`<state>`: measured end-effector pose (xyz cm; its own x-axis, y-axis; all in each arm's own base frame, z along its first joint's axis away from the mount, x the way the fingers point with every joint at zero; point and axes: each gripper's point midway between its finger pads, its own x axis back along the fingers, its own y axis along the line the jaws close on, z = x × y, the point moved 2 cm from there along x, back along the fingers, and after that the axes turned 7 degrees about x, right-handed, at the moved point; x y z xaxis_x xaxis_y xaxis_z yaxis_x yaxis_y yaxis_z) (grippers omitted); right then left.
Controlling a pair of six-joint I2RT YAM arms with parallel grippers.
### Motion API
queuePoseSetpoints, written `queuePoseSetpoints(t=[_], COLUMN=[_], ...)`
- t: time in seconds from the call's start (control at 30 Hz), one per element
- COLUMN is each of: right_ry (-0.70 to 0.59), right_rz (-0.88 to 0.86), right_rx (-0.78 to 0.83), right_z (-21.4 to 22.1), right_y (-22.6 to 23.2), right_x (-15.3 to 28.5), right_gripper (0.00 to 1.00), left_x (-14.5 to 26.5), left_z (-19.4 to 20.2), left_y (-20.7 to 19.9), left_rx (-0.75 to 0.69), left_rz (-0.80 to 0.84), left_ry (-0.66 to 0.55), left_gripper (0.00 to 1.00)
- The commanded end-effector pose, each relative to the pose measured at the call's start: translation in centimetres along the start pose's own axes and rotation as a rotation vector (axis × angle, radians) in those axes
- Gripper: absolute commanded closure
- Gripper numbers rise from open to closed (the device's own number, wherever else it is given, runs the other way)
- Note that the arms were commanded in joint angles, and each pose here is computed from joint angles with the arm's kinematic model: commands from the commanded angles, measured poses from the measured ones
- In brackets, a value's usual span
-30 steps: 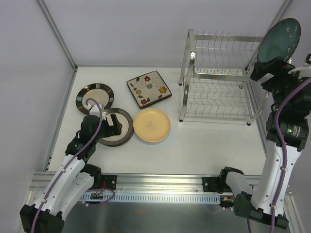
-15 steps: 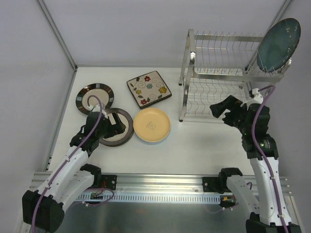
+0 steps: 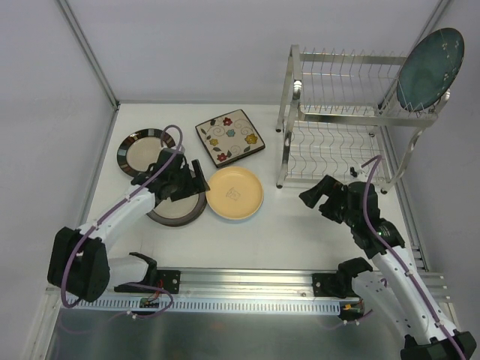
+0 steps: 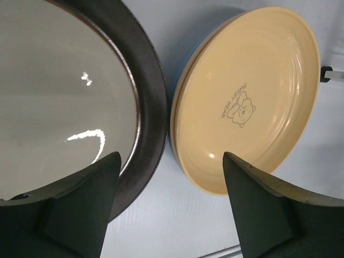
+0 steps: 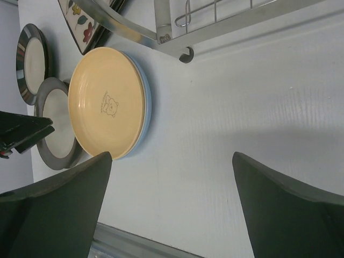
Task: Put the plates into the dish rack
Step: Grab a plate with the left arm
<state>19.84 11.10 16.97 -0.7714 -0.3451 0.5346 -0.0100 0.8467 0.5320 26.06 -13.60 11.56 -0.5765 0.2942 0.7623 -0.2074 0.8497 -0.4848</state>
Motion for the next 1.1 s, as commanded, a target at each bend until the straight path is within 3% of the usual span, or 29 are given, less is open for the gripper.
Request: queuePoseSetpoints(t=[0.0, 0.27, 0.77, 1.07], right_ry=[-0.072, -0.052, -0.023, -0.017], right_rz=[-0.029, -0.049, -0.046, -0.044], right_rx=[-0.036, 0.009, 0.027, 0.03], right_z=[-1.3, -0.8, -0.2, 0.1], right_y=[0.9, 1.2, 1.2, 1.1], right_x=[-0.2, -0.3, -1.0, -1.2], right_gripper=[0.0, 0.01, 0.01, 0.0], left_x=[-1.1, -3.2, -5.4, -4.6], left_z=[-0.5, 0.0, 0.5, 0.6], left_y=[-2.0, -2.0, -2.5, -2.9], left_rx=[-0.046, -0.166, -0.244, -0.243], left_rz=[0.012, -0.058, -0.115, -0.098], left_ry=[0.022, 0.051, 0.075, 0.065], left_gripper=[0.23, 0.46, 0.69, 0.99])
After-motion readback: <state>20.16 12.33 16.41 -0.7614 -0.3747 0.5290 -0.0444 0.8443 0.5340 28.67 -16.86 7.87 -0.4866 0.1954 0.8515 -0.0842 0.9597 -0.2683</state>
